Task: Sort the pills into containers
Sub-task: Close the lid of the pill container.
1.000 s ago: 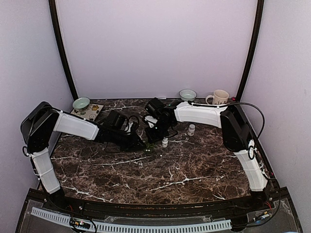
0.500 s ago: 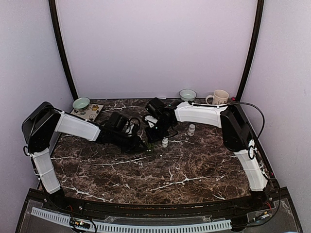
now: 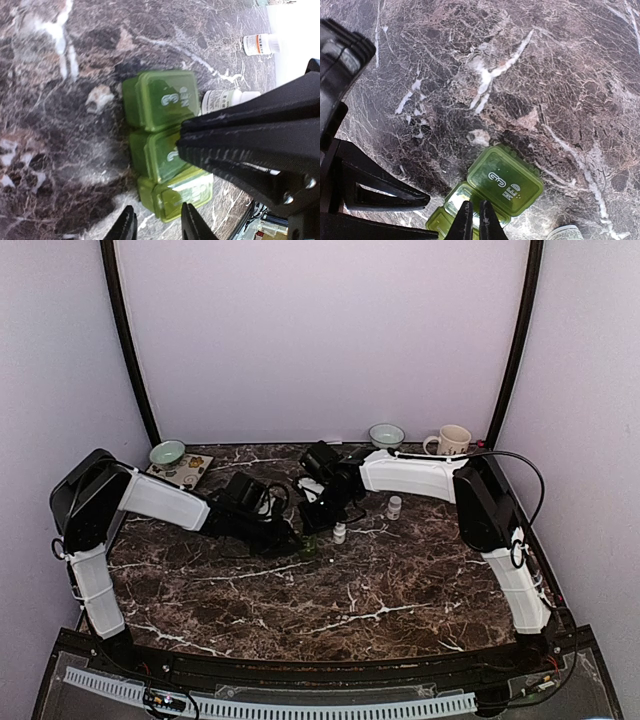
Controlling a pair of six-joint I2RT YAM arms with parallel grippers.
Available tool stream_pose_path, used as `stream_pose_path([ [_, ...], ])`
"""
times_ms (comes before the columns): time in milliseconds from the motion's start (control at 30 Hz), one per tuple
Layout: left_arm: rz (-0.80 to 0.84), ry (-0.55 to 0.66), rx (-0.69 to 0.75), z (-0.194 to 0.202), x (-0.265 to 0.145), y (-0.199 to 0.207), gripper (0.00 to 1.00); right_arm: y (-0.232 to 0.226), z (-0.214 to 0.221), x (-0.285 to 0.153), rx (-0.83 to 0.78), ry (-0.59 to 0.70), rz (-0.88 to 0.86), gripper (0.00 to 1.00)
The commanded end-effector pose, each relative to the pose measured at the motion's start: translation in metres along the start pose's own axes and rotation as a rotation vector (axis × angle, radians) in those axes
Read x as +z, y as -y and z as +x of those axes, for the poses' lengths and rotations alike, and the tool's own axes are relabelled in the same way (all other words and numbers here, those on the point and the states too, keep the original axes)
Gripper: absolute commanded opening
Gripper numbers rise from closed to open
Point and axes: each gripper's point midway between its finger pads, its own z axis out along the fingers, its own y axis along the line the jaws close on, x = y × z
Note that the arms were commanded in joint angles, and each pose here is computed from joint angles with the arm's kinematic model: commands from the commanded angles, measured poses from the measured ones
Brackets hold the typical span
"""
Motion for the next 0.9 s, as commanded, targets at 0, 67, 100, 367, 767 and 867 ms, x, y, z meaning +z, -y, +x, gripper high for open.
stream_pose_path([
  [0, 0.017, 0.023, 0.011, -0.011, 0.0, 0.013, 0.32, 0.008, 0.012, 0.008, 0.013, -0.042, 0.007, 0.06],
  [67, 0.018, 0.021, 0.012, -0.012, 0.001, 0.013, 0.32, 0.008, 0.013, 0.009, 0.014, -0.046, 0.005, 0.06],
  [100, 0.021, 0.02, 0.014, -0.012, 0.001, 0.015, 0.33, 0.008, 0.013, 0.01, 0.013, -0.048, 0.006, 0.06],
  [367, 0.006, -0.014, 0.025, -0.006, 0.01, 0.018, 0.37, 0.009, 0.014, 0.01, 0.015, -0.05, 0.001, 0.06],
  [767, -0.046, -0.033, 0.03, 0.001, 0.017, 0.015, 0.42, 0.011, 0.017, 0.012, 0.02, -0.057, -0.006, 0.06],
  [867, -0.06, -0.027, 0.022, 0.0, 0.017, 0.015, 0.47, 0.012, 0.018, 0.013, 0.022, -0.06, -0.008, 0.06],
])
